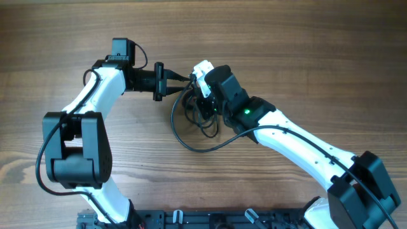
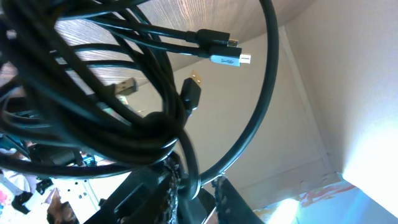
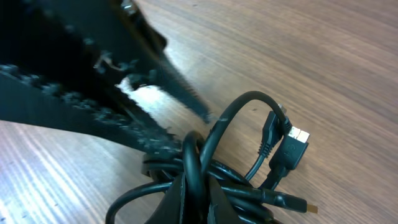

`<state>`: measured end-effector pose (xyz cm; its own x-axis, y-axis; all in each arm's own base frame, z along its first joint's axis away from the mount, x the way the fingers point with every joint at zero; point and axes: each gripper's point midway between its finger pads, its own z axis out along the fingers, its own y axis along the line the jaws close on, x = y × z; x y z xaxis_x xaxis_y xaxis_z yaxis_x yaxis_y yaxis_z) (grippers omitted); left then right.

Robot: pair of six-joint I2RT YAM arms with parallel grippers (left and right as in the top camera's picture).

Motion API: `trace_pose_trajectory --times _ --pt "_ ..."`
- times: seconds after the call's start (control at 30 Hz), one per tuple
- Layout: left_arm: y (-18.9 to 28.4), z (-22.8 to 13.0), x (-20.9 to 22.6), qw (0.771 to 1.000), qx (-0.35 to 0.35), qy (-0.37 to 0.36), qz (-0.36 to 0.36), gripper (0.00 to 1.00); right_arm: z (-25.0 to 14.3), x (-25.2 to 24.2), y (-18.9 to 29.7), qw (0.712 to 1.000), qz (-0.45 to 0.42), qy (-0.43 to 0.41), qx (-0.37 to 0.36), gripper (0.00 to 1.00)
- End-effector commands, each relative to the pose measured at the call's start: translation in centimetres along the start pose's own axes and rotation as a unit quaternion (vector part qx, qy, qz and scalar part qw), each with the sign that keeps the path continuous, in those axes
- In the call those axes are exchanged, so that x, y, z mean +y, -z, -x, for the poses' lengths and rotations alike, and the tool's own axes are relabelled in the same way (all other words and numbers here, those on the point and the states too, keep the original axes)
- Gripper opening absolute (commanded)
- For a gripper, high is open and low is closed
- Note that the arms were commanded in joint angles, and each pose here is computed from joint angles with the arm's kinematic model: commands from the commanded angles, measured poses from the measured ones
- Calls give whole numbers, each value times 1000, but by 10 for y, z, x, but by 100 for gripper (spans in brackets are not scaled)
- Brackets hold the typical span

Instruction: Untangle cables

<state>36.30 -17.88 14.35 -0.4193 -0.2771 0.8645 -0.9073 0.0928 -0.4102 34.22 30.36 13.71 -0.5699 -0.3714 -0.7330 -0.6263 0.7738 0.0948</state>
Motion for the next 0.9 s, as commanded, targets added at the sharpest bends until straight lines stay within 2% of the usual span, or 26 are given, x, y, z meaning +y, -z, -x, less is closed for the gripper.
trace_pose_trajectory --times 0.0,0.67,0.8,0.87 --pt "0 -9 -4 1000 12 -19 -3 26 4 13 0 999 41 5 -3 6" --pt "0 -9 -4 1000 12 -19 -3 25 10 14 0 999 43 6 -15 7" --pt "0 -9 -4 1000 12 -19 -3 7 10 14 0 999 43 6 -15 7" --pt "0 -9 -4 1000 11 -19 -3 4 10 14 0 999 43 6 -15 7"
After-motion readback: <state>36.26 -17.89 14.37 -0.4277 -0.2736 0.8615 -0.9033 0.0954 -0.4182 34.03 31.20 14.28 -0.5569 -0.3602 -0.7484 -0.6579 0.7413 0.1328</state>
